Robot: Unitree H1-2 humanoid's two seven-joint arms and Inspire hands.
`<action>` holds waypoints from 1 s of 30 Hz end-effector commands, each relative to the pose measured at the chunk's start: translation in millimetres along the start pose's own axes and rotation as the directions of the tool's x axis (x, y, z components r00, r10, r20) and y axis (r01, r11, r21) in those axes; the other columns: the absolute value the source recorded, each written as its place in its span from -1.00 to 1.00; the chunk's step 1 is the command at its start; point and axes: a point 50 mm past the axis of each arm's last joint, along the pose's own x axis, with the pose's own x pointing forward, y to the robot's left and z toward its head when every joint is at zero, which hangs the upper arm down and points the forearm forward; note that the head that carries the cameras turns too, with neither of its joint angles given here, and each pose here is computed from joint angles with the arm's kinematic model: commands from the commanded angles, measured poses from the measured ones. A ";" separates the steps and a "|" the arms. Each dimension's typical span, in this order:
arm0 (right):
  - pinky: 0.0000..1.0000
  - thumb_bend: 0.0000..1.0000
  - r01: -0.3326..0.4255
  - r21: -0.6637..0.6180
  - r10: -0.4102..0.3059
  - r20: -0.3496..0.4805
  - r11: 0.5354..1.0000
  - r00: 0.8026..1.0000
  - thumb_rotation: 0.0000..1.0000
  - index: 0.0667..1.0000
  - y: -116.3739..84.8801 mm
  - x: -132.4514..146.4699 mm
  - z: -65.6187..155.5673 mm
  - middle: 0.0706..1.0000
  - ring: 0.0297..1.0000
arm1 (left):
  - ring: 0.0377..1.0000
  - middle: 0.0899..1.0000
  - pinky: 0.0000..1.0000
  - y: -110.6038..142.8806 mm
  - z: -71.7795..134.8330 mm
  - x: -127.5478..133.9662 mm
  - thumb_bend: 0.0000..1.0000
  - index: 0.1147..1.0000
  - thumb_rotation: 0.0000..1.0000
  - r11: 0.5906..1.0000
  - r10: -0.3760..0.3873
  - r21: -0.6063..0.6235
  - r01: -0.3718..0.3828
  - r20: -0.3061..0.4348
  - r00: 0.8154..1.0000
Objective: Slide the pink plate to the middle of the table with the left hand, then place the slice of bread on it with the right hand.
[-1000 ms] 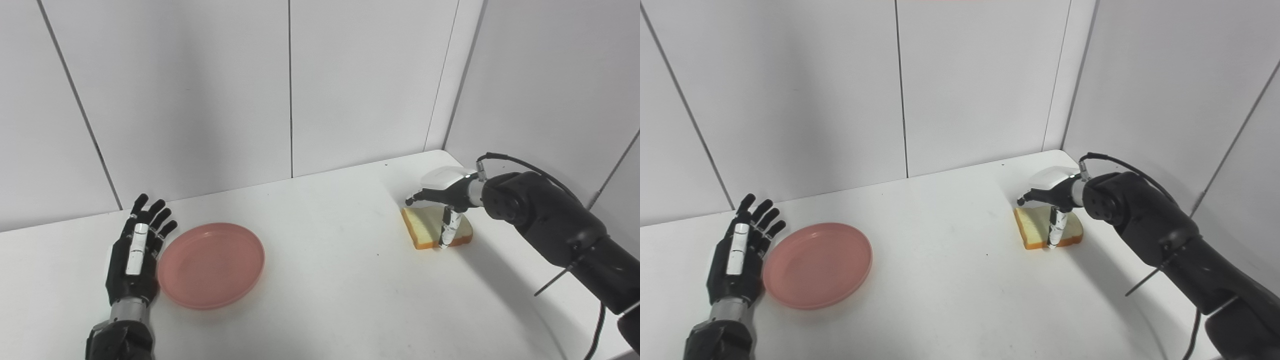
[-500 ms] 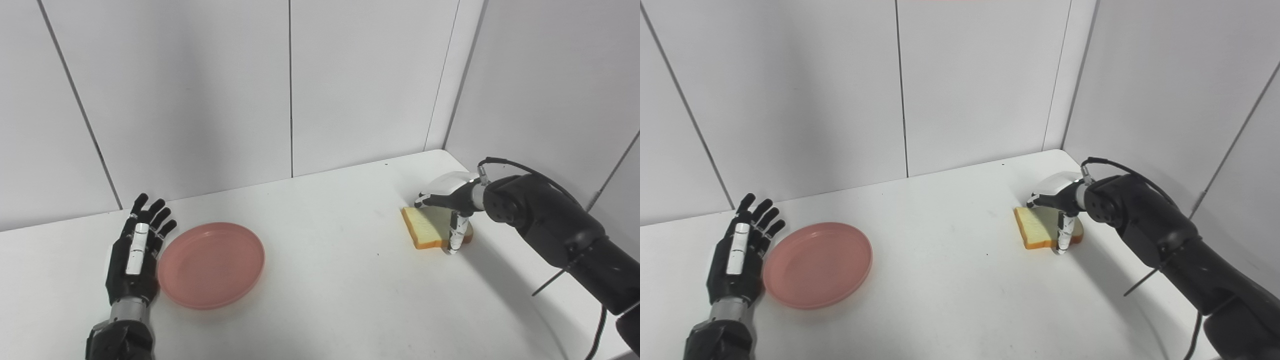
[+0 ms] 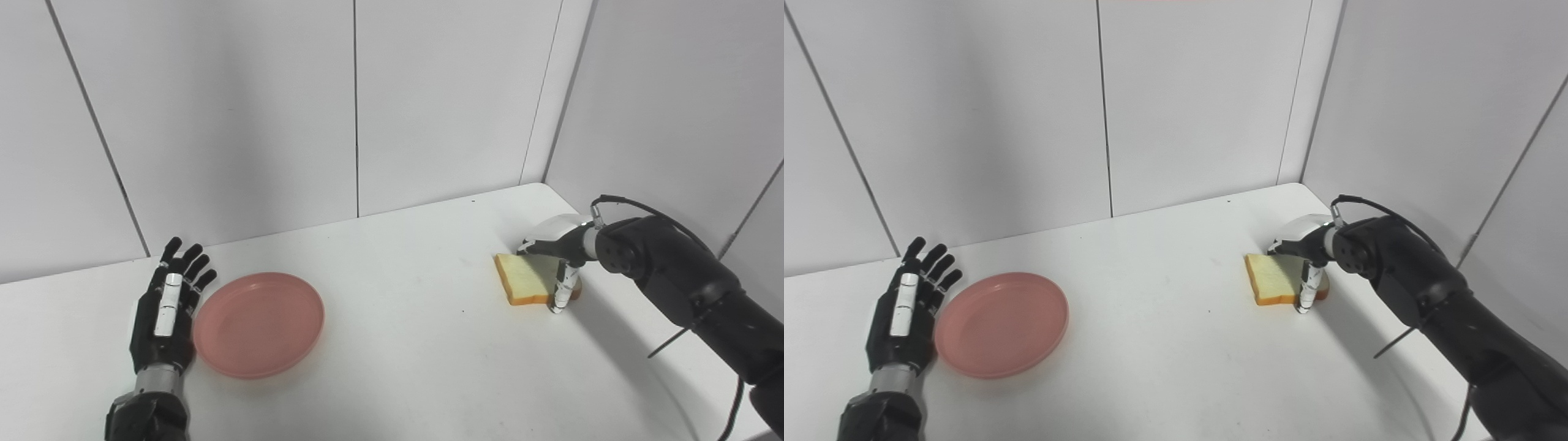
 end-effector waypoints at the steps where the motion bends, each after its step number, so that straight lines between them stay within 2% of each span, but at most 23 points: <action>1: 0.56 1.00 0.049 0.031 -0.048 -0.031 0.998 0.998 -0.52 0.74 -15.7 -3.7 -6.3 0.89 0.86 | 0.70 0.66 0.59 21.8 -61.2 -62.3 0.63 0.75 0.25 0.997 0.074 -0.021 -0.079 -0.181 0.981; 3: 0.46 0.96 0.038 0.046 -0.037 -0.031 0.998 0.999 -0.61 0.74 -14.2 -0.4 -3.9 0.85 0.78 | 0.70 0.65 0.59 22.3 -60.9 -61.9 0.64 0.75 0.25 0.997 0.075 -0.020 -0.080 -0.183 0.980; 4: 0.34 0.89 0.032 0.044 -0.031 -0.029 0.998 0.999 -0.66 0.72 -13.6 1.2 -2.4 0.68 0.57 | 0.69 0.65 0.59 22.5 -60.7 -61.7 0.64 0.74 0.25 0.997 0.076 -0.020 -0.081 -0.183 0.980; 6: 0.20 0.78 0.022 0.042 -0.021 -0.026 0.999 0.999 -0.65 0.68 -12.7 3.9 0.5 0.40 0.28 | 0.69 0.65 0.58 22.7 -60.5 -61.4 0.61 0.74 0.25 0.997 0.076 -0.020 -0.081 -0.183 0.980; 7: 0.19 0.78 0.021 0.037 -0.020 -0.023 0.999 1.000 -0.65 0.67 -12.5 4.2 2.3 0.37 0.27 | 0.69 0.65 0.58 22.8 -60.4 -61.3 0.61 0.74 0.25 0.997 0.075 -0.020 -0.080 -0.182 0.980; 10: 0.06 0.66 0.030 0.008 -0.030 -0.005 1.000 1.000 -0.67 0.47 -11.2 4.9 6.3 0.25 0.14 | 0.69 0.65 0.58 22.8 -60.1 -61.3 0.59 0.73 0.25 0.997 0.074 -0.018 -0.079 -0.181 0.981; 12: -0.01 0.54 0.038 -0.009 -0.038 -0.001 0.999 0.999 -0.66 0.33 -10.2 6.0 8.0 0.18 0.08 | 0.69 0.64 0.57 22.6 -60.0 -61.2 0.60 0.73 0.25 0.997 0.075 -0.017 -0.080 -0.181 0.981; 15: -0.08 0.40 0.049 -0.013 -0.049 0.003 0.999 0.999 -0.68 0.29 -10.0 6.4 9.3 0.11 0.00 | 0.69 0.65 0.59 22.4 -60.0 -61.2 0.60 0.73 0.24 0.996 0.077 -0.021 -0.082 -0.184 0.980; 17: -0.11 0.38 0.056 -0.015 -0.056 0.014 0.998 0.998 -0.68 0.28 -10.8 5.2 10.4 0.09 -0.02 | 0.69 0.65 0.59 22.3 -60.0 -61.3 0.60 0.73 0.24 0.996 0.076 -0.021 -0.082 -0.184 0.980; 19: -0.04 0.39 0.059 -0.018 -0.059 0.022 0.998 0.998 -0.62 0.35 -11.7 4.1 11.4 0.18 0.06 | 0.69 0.64 0.59 22.0 -60.0 -61.4 0.60 0.73 0.24 0.997 0.075 -0.019 -0.080 -0.184 0.980; 30: -0.06 0.47 0.071 -0.041 -0.070 0.037 0.997 0.997 -0.56 0.47 -22.5 -6.1 13.9 0.15 0.03 | 0.70 0.65 0.61 20.6 -61.4 -61.7 0.58 0.72 0.22 0.997 0.071 -0.027 -0.077 -0.187 0.980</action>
